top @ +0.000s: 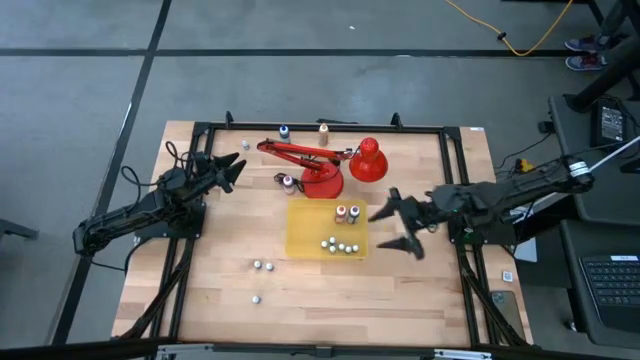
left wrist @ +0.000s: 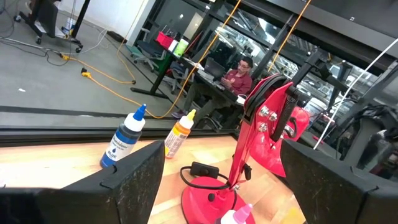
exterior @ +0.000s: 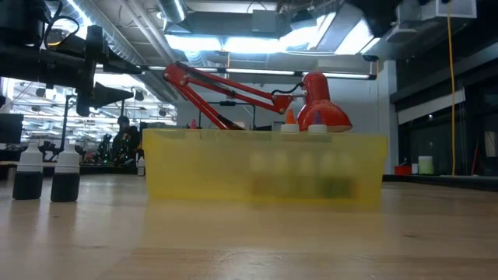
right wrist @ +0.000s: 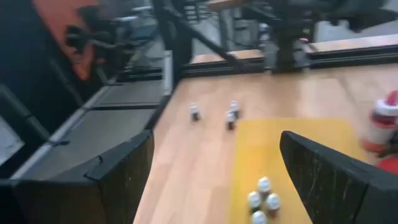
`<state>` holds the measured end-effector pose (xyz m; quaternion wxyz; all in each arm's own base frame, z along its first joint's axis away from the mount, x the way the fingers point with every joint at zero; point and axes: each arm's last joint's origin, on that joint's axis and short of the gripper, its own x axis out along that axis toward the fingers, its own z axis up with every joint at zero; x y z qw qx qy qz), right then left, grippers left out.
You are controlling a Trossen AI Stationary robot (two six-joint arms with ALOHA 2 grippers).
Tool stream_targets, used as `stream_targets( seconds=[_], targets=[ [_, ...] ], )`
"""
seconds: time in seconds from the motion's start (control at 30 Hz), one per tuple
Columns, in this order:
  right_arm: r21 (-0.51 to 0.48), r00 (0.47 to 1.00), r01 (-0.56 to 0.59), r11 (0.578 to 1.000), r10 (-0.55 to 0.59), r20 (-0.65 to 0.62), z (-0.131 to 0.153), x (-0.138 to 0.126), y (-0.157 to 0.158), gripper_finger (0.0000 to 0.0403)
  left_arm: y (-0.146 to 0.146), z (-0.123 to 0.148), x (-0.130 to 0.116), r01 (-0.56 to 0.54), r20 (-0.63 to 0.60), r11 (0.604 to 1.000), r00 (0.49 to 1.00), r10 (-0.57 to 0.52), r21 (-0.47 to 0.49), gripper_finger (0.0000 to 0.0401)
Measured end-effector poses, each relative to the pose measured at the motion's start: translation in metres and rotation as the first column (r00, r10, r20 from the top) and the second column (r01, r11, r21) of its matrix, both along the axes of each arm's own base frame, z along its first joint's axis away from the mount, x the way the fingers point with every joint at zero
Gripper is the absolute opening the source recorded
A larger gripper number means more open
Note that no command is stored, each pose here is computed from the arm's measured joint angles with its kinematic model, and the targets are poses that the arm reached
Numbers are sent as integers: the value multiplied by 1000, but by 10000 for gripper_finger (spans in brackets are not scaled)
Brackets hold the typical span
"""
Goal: Pick & Place food coloring
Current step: Put the small black food bottle into the yellow bin
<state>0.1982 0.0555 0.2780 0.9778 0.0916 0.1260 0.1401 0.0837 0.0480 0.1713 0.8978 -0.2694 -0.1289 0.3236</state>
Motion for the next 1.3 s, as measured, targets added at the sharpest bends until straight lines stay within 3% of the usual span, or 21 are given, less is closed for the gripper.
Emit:
stream_targets(
  seconds=[0.5, 1.0, 1.13, 1.3],
  targets=[
    [58, 980, -161, 985, 152, 128, -41, -61, 8, 347, 0, 0, 0, 0, 0, 1000, 1000, 0, 0, 313],
    [185, 972, -163, 969, 125, 197, -84, -98, 4, 347, 0, 0, 0, 0, 0, 1000, 1000, 0, 0, 311],
    [217, 967, -89, 972, 32, 253, -90, -105, -3, 347, 0, 0, 0, 0, 0, 1000, 1000, 0, 0, 311],
    [253, 949, 88, 963, -159, 273, -99, -108, -12, 347, 0, 0, 0, 0, 0, 1000, 1000, 0, 0, 311]
  ],
)
